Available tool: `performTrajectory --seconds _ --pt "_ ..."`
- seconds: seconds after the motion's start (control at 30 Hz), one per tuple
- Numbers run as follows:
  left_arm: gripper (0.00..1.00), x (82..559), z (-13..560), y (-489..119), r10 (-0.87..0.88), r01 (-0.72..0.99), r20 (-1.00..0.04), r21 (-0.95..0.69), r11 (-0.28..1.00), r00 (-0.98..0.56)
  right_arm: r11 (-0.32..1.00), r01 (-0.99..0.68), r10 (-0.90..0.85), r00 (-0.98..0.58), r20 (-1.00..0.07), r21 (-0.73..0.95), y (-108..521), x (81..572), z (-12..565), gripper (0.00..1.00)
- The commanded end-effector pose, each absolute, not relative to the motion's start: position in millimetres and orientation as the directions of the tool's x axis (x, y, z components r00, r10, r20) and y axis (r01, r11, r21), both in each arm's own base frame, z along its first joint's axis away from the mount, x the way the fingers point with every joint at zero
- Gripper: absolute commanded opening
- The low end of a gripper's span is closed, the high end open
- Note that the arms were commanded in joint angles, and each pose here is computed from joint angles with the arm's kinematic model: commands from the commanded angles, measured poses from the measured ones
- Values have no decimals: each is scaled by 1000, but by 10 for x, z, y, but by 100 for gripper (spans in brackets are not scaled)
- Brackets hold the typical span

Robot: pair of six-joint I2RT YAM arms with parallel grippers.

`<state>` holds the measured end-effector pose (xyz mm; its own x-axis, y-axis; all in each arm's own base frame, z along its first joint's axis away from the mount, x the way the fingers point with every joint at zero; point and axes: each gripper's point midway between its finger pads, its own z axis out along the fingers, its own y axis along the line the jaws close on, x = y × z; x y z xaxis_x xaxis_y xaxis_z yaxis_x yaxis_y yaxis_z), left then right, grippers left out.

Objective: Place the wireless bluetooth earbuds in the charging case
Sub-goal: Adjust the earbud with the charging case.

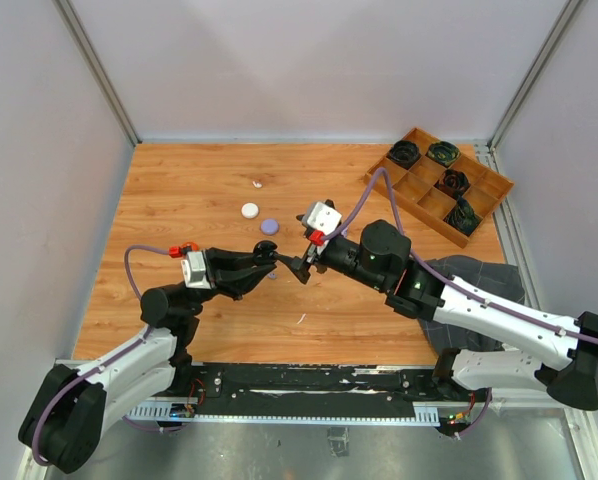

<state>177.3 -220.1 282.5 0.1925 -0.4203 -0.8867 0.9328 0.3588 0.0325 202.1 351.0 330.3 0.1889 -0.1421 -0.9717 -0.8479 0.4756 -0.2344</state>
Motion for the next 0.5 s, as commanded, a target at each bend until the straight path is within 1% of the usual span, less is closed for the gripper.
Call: performTrajectory --seconds 0.0,0.17,0.47 --pt "0 1680 2933 -2212 -435 943 -874 73 325 218 505 -815 -198 211 -957 -285 3359 2131 3269 84" --pt "0 1707 2828 -2237 -406 944 -892 66 322 201 428 -859 -190 217 -957 -280 3289 2015 3303 86" --pt "0 1672 2763 -2332 -359 963 -916 90 253 180 150 -962 -192 198 -961 -228 3338 1609 3261 90"
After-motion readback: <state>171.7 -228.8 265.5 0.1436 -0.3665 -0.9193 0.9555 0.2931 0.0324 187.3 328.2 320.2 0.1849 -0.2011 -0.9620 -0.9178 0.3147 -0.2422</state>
